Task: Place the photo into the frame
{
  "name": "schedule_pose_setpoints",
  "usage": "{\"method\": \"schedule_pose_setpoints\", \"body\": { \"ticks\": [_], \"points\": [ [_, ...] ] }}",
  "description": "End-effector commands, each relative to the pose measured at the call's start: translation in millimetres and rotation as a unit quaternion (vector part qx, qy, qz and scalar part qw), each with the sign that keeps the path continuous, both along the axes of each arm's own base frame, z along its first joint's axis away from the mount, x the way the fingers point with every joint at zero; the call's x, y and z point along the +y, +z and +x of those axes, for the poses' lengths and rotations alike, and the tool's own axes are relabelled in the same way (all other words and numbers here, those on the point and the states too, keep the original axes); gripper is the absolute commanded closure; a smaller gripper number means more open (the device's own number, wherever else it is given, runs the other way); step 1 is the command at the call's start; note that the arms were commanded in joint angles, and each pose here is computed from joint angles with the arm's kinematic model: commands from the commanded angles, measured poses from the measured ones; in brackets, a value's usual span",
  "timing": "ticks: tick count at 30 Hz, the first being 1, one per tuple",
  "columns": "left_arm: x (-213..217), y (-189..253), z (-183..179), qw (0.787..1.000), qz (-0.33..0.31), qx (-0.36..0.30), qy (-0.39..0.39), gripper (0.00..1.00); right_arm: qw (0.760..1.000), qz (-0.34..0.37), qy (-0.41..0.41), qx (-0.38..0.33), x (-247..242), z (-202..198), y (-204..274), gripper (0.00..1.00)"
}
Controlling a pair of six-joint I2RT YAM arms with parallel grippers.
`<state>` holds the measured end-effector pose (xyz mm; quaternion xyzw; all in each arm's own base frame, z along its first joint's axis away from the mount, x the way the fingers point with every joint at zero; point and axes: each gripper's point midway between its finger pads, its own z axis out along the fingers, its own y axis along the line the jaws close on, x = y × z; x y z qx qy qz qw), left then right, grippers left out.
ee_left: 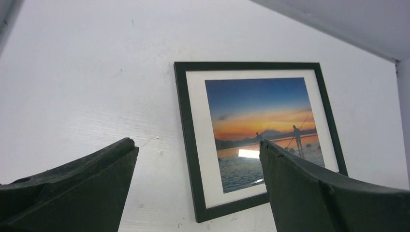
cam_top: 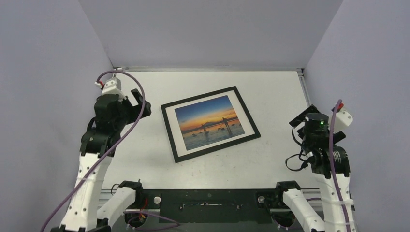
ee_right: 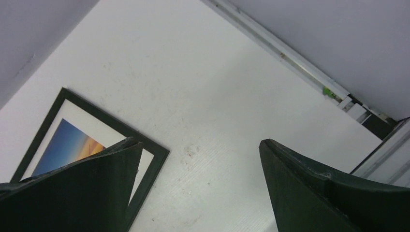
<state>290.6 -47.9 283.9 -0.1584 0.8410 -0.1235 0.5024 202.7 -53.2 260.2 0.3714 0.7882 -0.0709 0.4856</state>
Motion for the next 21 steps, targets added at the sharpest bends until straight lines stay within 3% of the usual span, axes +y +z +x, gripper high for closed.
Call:
{"method": "schedule_pose_setpoints", "body": {
  "ticks": [1, 11, 21],
  "points": [
    [21.7, 44.1, -36.9, 0.998, 0.031, -0.055, 0.026, 0.03, 0.997, -0.053, -0.04, -0.037, -24.9, -33.9, 48.1, 0.0],
    [56.6, 85.7, -103.4, 0.991, 0.06, -0.086, 0.088, 0.03, 0.991, -0.046, -0.052, -0.112, -29.5, -54.9, 104.7, 0.0],
    [67.5, 86.0, -138.4, 0.991, 0.087, -0.056, 0.091, 0.03, 0.996, -0.045, -0.043, -0.068, -26.8, -56.2, 96.0, 0.0]
  ]
}}
